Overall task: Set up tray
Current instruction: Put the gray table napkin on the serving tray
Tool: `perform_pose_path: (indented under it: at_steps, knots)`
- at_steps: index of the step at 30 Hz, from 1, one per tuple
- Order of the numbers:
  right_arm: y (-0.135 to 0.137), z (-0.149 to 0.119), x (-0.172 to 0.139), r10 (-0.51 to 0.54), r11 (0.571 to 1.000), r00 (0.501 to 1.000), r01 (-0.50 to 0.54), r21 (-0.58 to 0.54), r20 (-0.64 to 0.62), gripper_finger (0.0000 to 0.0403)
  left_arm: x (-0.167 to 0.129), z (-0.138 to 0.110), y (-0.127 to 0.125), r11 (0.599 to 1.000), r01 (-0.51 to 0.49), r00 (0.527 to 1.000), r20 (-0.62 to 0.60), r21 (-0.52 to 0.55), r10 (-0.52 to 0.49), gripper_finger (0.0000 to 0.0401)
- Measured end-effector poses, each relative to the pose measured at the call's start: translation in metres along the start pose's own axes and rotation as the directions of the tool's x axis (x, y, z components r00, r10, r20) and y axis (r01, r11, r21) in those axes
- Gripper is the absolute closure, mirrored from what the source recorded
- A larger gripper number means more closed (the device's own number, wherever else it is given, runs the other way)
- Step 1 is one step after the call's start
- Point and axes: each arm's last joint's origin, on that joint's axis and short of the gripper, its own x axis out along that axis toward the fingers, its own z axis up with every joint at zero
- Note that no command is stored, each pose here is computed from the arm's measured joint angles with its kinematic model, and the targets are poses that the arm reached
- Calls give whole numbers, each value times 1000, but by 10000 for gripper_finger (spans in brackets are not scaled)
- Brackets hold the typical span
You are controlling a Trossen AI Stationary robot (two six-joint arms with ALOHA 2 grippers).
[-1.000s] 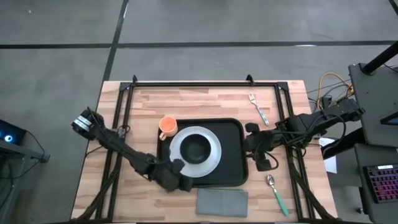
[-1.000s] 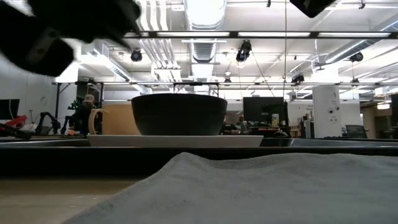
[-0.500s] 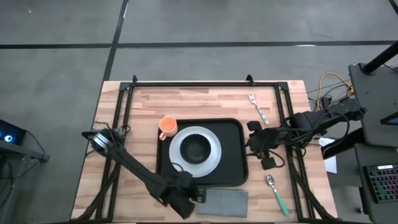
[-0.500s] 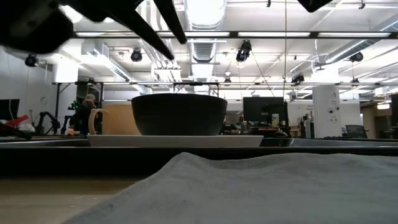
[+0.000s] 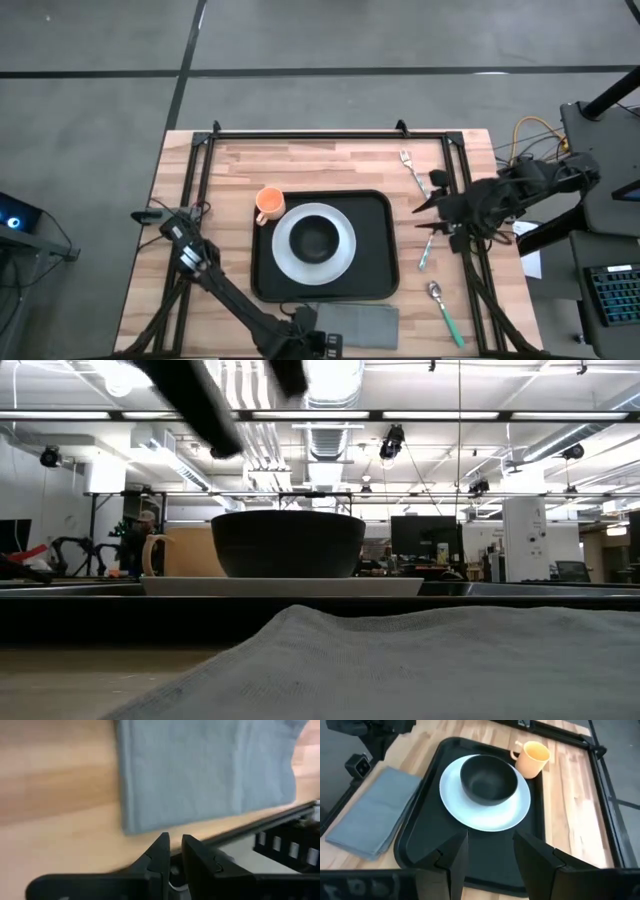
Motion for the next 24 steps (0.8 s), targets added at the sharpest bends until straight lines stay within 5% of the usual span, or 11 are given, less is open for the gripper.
perform_pose_path:
  at_steps: [12, 24]
  knots:
    - [-3, -13, -15, 0, 1000, 999, -1, -13, -32, 257, 6, 0, 6, 994, -4, 1000, 17, -107, 6, 278]
    - [-4, -15, -18, 1, 1000, 999, -2, -31, -35, 257, 28, 8, 26, 990, -70, 996, 53, -126, 77, 278]
